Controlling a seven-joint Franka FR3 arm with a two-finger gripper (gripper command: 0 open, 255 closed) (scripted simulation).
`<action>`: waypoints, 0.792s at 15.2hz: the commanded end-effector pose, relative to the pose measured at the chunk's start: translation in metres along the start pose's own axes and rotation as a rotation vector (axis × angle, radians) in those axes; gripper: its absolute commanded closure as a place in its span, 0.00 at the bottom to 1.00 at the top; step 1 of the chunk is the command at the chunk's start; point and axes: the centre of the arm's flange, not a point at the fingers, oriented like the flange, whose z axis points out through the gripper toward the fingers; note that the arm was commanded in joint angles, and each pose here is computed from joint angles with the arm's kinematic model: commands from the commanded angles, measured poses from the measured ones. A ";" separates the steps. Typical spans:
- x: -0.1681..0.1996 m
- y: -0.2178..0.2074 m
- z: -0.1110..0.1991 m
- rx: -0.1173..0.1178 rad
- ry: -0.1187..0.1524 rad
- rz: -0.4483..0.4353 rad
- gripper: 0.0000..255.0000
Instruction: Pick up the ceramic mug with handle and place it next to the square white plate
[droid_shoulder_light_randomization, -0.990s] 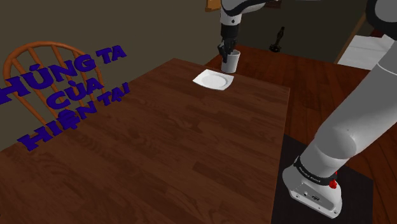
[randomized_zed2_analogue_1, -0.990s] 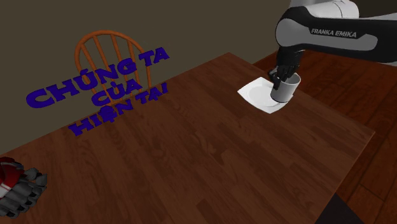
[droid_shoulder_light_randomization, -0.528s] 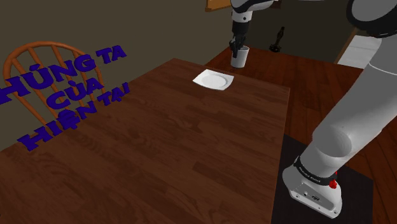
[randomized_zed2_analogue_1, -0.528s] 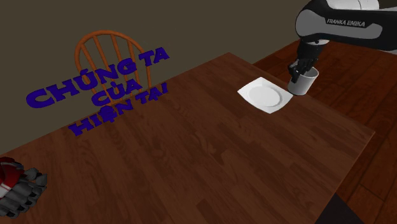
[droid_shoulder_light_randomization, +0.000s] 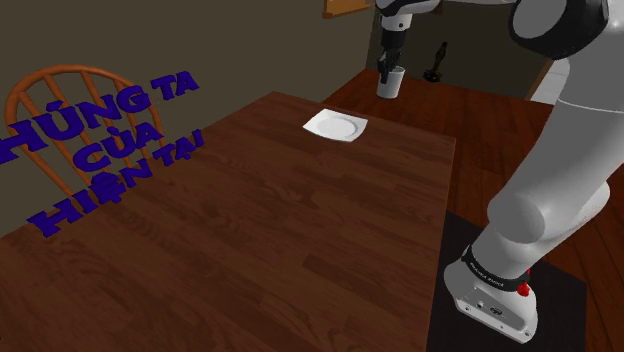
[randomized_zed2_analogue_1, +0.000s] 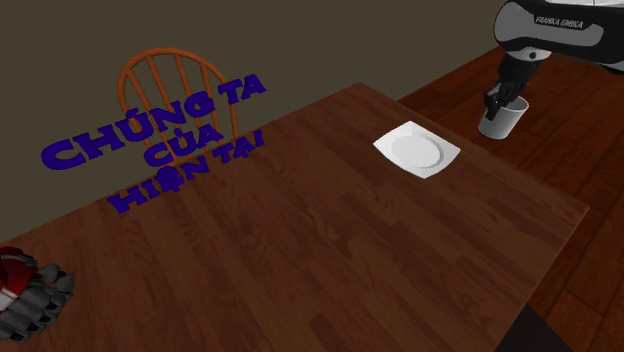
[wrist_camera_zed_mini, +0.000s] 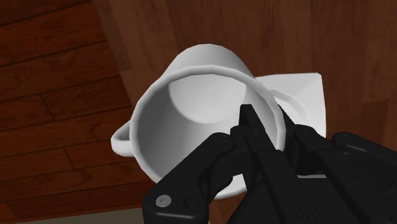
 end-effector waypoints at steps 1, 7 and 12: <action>-0.003 0.028 0.003 -0.001 0.000 -0.001 1.00; -0.005 0.107 0.008 -0.001 0.000 -0.001 1.00; -0.005 0.135 0.026 -0.001 0.000 -0.001 1.00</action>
